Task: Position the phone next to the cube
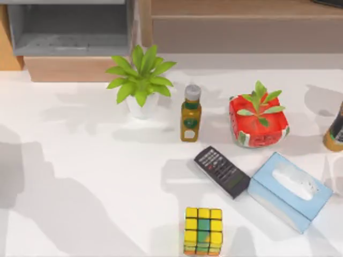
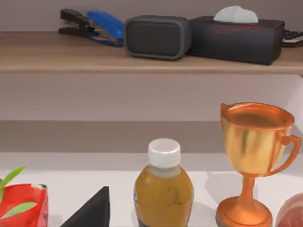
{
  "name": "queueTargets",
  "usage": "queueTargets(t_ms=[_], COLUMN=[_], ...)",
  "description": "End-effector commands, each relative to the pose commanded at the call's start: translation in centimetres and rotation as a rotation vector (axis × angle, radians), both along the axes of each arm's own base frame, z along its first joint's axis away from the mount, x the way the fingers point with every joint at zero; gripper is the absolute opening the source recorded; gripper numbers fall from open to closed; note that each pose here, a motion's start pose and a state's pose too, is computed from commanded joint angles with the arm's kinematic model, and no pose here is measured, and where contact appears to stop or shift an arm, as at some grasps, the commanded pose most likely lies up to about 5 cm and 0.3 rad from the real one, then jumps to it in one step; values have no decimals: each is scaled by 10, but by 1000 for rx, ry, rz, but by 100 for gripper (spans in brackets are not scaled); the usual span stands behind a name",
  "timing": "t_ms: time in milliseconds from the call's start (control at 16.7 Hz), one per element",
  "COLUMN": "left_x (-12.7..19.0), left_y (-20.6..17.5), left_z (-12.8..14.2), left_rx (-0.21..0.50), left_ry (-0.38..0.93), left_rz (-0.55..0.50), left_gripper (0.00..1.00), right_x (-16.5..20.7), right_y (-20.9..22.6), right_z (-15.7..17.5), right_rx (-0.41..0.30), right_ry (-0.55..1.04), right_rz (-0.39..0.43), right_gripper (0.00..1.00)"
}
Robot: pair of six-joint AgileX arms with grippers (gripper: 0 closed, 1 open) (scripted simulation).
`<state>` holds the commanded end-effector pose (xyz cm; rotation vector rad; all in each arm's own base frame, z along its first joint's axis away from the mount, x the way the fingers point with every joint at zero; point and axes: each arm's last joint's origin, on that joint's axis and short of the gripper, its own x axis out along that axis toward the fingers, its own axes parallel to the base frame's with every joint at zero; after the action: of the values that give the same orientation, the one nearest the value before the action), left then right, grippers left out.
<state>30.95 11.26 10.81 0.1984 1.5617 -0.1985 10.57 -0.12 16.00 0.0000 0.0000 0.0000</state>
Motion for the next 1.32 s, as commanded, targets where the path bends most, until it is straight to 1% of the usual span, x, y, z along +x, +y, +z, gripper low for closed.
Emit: queueTargets(t_ms=[180, 960, 1020, 1320], left_x=[0, 0, 0, 0], left_y=[0, 0, 0, 0], left_z=[0, 0, 0, 0], left_rx=[0, 0, 0, 0], left_ry=[0, 0, 0, 0], left_rz=[0, 0, 0, 0], left_gripper=[100, 2, 0, 0], right_x=[0, 0, 0, 0], right_y=[0, 0, 0, 0], right_z=[0, 0, 0, 0], right_rx=[0, 0, 0, 0], right_ry=[0, 0, 0, 0], right_rz=[0, 0, 0, 0], right_gripper=[100, 100, 100, 100])
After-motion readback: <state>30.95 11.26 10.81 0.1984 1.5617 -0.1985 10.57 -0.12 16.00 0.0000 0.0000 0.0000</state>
